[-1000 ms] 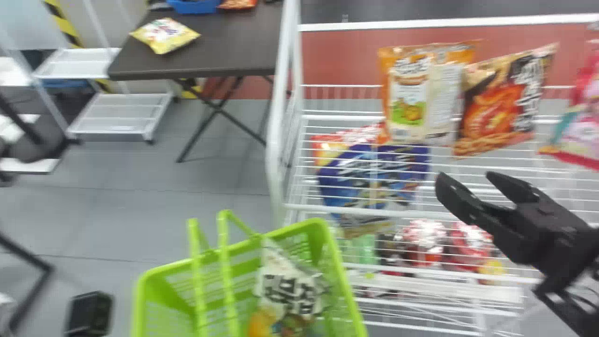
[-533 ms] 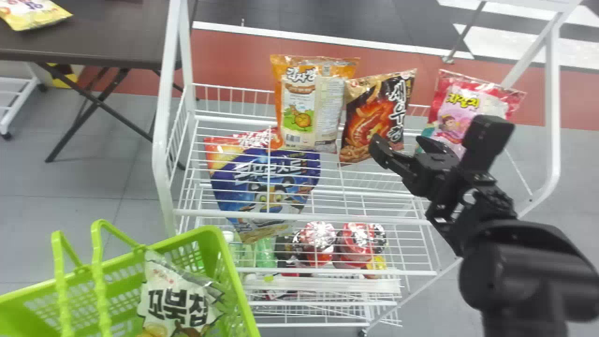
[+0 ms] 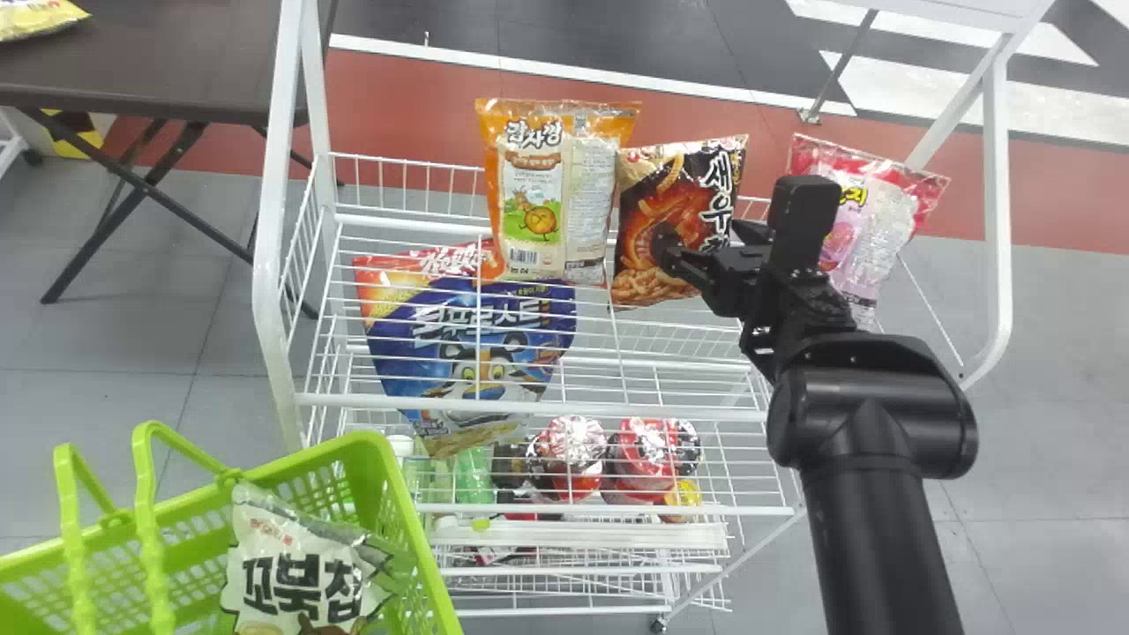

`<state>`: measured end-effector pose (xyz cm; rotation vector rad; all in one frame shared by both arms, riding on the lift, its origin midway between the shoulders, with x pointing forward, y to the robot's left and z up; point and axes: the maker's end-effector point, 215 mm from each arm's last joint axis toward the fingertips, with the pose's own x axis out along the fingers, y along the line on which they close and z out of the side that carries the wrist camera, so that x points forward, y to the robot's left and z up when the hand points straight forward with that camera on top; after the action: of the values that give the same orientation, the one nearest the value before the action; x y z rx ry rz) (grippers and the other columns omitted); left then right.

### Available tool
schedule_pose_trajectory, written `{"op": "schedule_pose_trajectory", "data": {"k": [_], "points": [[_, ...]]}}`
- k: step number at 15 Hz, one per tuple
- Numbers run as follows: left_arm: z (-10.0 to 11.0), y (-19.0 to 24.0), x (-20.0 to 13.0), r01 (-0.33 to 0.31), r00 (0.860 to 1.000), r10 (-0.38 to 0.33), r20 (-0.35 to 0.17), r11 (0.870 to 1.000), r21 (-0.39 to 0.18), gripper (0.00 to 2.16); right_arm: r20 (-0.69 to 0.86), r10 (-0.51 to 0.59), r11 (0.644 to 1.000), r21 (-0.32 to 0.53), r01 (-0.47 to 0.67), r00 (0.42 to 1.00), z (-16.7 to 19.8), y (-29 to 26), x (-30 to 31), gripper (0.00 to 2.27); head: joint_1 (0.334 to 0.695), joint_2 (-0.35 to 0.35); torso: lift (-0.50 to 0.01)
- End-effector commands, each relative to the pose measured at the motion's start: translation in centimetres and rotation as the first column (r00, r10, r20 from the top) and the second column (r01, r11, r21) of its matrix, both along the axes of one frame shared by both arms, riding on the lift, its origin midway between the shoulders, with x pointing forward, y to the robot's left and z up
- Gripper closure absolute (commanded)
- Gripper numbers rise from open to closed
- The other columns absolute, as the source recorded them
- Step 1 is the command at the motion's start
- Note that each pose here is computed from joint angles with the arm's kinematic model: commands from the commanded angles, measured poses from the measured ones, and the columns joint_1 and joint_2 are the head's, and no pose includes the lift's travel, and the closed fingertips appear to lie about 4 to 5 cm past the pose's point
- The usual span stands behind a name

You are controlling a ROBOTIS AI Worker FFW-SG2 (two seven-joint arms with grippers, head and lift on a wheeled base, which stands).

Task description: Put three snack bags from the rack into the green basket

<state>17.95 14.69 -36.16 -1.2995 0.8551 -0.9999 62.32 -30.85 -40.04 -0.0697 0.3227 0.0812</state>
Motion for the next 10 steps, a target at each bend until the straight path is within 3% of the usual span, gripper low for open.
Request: {"op": "schedule_pose_trajectory", "data": {"k": [1, 3, 4, 6, 10], "points": [[0.2, 0.0, -0.1, 0.001, 1.0, -0.001, 0.002, 1.0, -0.009, 2.15, -0.029, 0.033, 0.999, 0.012, -0.033, 0.999, -1.0, 0.5, 0.2, 0.71, 0.695, -0.228, 0.0], [0.2, -0.1, -0.1, 0.001, 1.0, -0.001, 0.0, 1.0, -0.012, 2.15, -0.032, 0.059, 0.998, 0.033, -0.058, 0.998, -1.4, 1.1, -0.6, 1.8, 0.695, -0.216, 0.0], [0.2, -0.1, 0.0, 0.001, 1.0, -0.001, 0.001, 1.0, -0.013, 2.15, -0.017, 0.05, 0.998, 0.033, -0.049, 0.999, -0.8, 0.9, -1.0, 2.14, 0.695, -0.212, 0.0], [0.1, 0.0, 0.0, 0.001, 1.0, -0.001, 0.0, 1.0, -0.01, 2.15, 0.016, 0.049, 0.998, 0.029, -0.05, 0.999, 0.7, 0.8, -1.8, 2.26, 0.695, -0.214, 0.0], [0.1, 0.0, 0.1, 0.001, 1.0, -0.001, 0.0, 1.0, -0.012, 2.15, 0.081, 0.026, 0.999, 0.041, -0.03, 0.996, 3.8, 0.2, -3.7, 2.26, 0.695, -0.222, 0.0]]}}
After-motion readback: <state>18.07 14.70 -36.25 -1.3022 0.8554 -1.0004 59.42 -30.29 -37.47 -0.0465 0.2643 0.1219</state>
